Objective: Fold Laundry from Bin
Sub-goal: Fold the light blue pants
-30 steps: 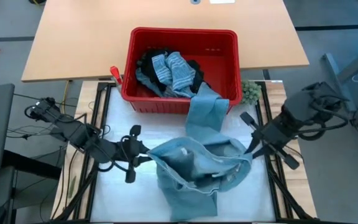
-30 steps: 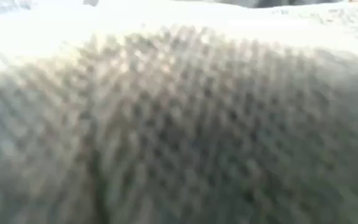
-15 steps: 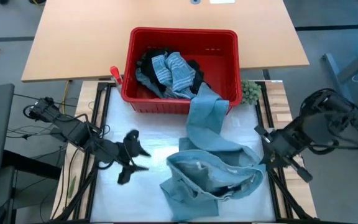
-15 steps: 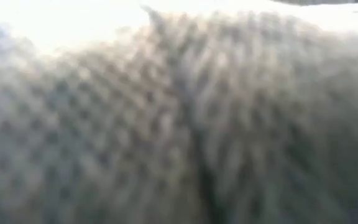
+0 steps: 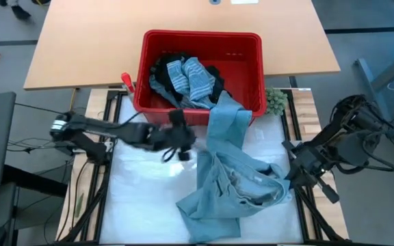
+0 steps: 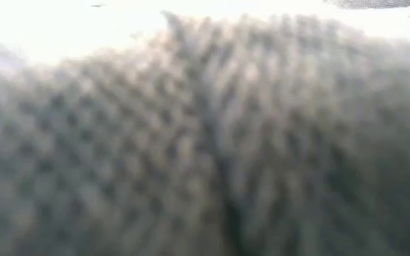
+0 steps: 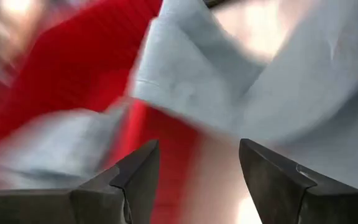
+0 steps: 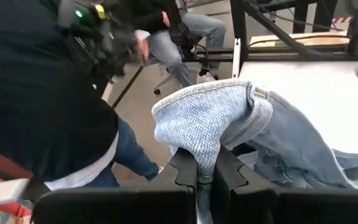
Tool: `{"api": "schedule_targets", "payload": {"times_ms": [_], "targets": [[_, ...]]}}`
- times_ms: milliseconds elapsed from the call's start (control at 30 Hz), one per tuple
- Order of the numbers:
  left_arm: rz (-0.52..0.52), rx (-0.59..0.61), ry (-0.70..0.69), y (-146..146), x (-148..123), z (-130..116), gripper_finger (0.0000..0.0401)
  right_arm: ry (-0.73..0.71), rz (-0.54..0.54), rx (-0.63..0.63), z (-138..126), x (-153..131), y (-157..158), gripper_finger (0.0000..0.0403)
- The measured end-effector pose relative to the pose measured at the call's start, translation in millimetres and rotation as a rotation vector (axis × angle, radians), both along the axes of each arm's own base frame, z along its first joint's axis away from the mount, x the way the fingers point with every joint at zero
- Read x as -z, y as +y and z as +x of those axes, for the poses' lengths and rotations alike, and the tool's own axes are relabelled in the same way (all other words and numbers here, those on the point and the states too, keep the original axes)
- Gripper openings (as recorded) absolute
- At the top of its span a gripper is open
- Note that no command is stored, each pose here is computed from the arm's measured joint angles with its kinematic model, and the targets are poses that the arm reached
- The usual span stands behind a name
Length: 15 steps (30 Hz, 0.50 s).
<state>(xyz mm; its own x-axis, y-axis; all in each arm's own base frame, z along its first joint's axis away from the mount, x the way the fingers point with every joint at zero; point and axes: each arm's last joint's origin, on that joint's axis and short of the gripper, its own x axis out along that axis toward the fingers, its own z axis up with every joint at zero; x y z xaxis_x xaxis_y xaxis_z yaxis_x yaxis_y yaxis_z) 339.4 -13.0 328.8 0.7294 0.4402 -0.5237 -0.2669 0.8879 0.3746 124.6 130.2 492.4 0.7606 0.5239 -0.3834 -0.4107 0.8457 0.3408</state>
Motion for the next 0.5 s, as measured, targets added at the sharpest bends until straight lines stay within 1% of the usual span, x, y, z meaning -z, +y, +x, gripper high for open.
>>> {"api": "schedule_targets", "payload": {"times_ms": [33, 67, 100, 133, 167, 200, 267, 333, 400, 500], "targets": [[-0.175, 0.001, -0.045, 9, 2, 5, 0.0208, 0.002, -0.002, 0.0, 0, 0, 0, 0.0036], [-0.328, 0.014, -0.071, 17, 5, 9, 0.0208, 0.003, -0.003, 0.0, 1, 1, 1, 0.0036], [-0.454, 0.028, -0.095, 23, 8, 13, 0.0208, 0.005, -0.005, 0.0, 2, 1, 2, 0.0036], [-0.538, 0.027, -0.11, 28, 12, 17, 0.0208, 0.007, -0.007, 0.0, 2, 2, 3, 0.0036], [-0.584, 0.016, -0.108, 30, 15, 20, 0.0208, 0.01, -0.01, 0.0, 3, 2, 4, 0.0036], [-0.599, -0.01, -0.101, 31, 19, 21, 0.0208, 0.012, -0.012, -0.002, 4, 3, 5, 0.0036], [-0.596, -0.092, -0.121, 33, 25, 25, 0.0208, 0.019, -0.016, -0.007, 5, 4, 6, 0.0036], [-0.63, -0.169, -0.138, 36, 32, 30, 0.0208, 0.02, -0.02, -0.008, 5, 4, 6, 0.0036], [-0.648, -0.205, -0.148, 40, 43, 38, 0.0208, 0.018, -0.023, -0.01, 5, 4, 6, 0.0036], [-0.647, -0.254, -0.181, 44, 56, 50, 0.0208, 0.008, -0.042, -0.02, 5, 4, 6, 0.0036]]}}
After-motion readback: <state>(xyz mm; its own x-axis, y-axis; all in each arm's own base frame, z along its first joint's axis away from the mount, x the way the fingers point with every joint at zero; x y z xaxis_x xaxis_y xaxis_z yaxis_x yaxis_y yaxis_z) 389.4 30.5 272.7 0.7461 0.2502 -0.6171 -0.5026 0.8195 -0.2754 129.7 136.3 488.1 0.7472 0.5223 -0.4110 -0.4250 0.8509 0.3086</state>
